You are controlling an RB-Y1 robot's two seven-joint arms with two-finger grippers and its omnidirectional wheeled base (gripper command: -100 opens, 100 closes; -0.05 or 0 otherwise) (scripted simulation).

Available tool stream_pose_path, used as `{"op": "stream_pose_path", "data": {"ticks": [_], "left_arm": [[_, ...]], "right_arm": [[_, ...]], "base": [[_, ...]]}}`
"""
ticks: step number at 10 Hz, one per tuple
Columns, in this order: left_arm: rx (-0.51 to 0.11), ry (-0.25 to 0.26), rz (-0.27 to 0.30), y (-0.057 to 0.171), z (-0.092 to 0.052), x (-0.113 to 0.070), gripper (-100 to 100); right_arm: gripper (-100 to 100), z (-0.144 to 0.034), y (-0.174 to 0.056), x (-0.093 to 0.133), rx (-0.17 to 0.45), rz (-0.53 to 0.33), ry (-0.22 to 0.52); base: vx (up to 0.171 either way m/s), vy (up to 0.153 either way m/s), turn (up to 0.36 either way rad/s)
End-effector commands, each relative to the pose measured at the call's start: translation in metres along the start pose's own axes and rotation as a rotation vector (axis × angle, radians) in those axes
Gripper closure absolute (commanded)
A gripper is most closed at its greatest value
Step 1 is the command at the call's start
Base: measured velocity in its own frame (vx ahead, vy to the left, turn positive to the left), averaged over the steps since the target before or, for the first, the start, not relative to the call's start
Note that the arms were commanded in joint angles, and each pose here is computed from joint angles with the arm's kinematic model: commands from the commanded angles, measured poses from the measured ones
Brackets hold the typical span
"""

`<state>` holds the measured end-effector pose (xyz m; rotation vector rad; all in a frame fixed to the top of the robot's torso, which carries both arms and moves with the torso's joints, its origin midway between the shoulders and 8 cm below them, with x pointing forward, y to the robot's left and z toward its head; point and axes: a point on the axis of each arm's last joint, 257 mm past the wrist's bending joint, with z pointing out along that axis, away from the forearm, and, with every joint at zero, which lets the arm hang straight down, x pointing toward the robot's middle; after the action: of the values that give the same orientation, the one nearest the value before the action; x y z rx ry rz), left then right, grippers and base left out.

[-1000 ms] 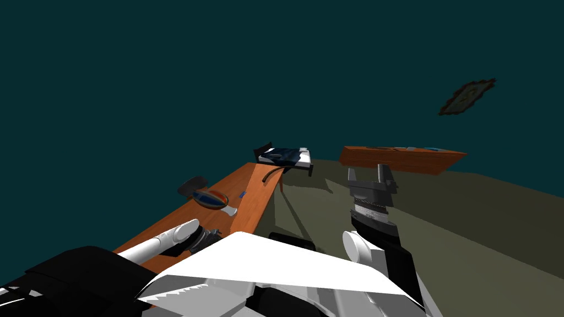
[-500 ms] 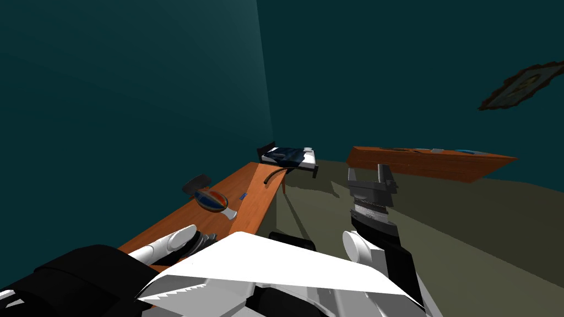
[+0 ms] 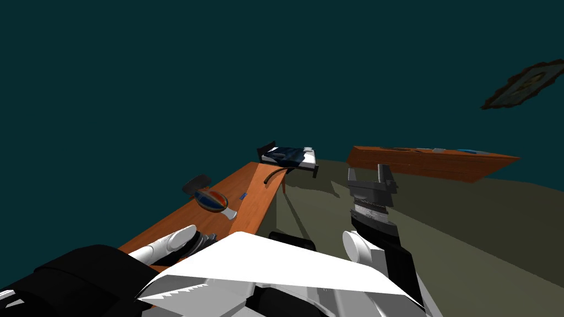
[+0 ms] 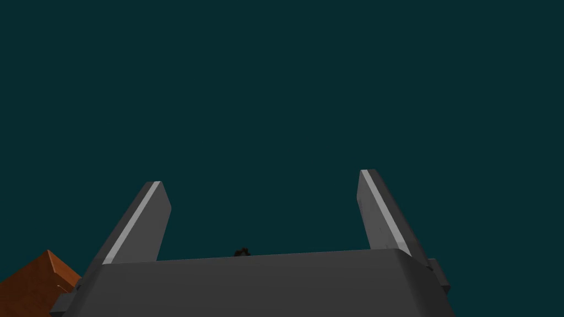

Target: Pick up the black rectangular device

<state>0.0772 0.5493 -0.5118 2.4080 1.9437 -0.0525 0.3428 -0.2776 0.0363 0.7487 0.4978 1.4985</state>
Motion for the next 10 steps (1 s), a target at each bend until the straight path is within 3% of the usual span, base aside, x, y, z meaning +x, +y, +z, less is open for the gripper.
{"op": "stream_pose_path", "data": {"ticks": [1,5,8,9,10], "left_arm": [[0.001,0.0,-0.019,0.006,-0.001,0.004,100],[0.0,-0.003,-0.091,0.029,-0.012,0.02,100],[-0.003,-0.006,-0.136,0.043,-0.019,0.029,100],[-0.002,-0.005,-0.125,0.04,-0.017,0.027,100],[-0.002,-0.006,-0.128,0.041,-0.017,0.027,0]], "right_arm": [[0,0.0,0.0,0.0,0.0,0.0,0.0],[0,0.0,0.0,0.0,0.0,0.0,0.0],[0,0.0,0.0,0.0,0.0,0.0,0.0],[0,0.0,0.0,0.0,0.0,0.0,0.0],[0,0.0,0.0,0.0,0.0,0.0,0.0]], "base": [[-0.071,-0.014,-0.211],[-0.184,-0.006,-0.198],[-0.124,-0.007,-0.139],[-0.047,0.009,-0.031],[-0.009,0.001,0.007]]}}
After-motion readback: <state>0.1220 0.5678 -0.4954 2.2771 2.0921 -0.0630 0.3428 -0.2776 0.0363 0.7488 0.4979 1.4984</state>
